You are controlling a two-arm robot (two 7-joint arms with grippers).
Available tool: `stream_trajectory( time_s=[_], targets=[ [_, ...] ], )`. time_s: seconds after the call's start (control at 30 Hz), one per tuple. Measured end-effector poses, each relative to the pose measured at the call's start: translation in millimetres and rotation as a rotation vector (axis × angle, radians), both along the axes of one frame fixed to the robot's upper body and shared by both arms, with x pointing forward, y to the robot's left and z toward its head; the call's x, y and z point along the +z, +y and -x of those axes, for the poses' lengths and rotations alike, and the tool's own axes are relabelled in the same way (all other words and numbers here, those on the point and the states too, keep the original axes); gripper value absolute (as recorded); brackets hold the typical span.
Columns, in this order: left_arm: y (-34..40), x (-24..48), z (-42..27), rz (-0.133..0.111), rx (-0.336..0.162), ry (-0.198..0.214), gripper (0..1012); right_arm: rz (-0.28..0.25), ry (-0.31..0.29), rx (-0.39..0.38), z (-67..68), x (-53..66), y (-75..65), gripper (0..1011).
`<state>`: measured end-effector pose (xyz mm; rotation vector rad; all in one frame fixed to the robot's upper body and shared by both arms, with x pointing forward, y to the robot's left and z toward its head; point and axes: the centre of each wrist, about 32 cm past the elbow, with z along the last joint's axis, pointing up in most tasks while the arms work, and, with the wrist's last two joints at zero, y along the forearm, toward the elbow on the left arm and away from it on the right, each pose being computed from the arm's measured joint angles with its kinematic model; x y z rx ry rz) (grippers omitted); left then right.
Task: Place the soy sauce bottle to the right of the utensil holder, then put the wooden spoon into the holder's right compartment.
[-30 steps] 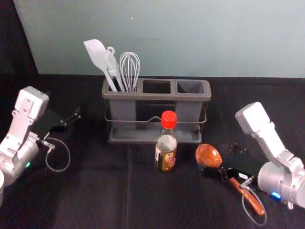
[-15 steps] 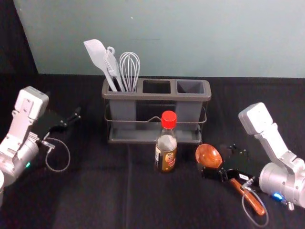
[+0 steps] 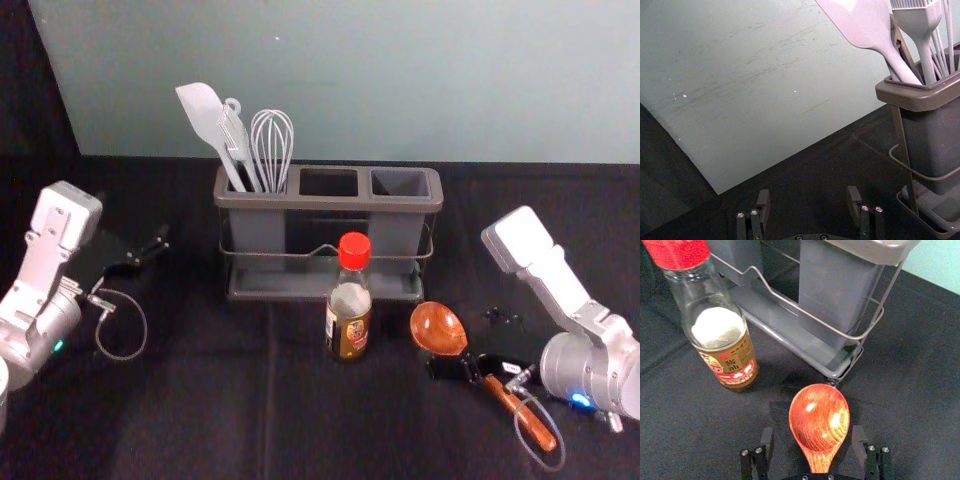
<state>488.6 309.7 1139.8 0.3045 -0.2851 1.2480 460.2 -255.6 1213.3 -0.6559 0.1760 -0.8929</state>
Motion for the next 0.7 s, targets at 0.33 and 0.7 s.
stream_trajectory(
  time_s=[0.33, 0.7],
  targets=[
    [0.0, 0.0, 0.0, 0.000, 0.000, 0.000, 1005, -0.027, 0.047, -0.005, -17.2, -3.7, 1.2, 1003],
    [0.0, 0.0, 0.0, 0.000, 0.000, 0.000, 1005, -0.027, 0.053, -0.017, -25.4, -7.4, 7.4, 1003]
  ],
)
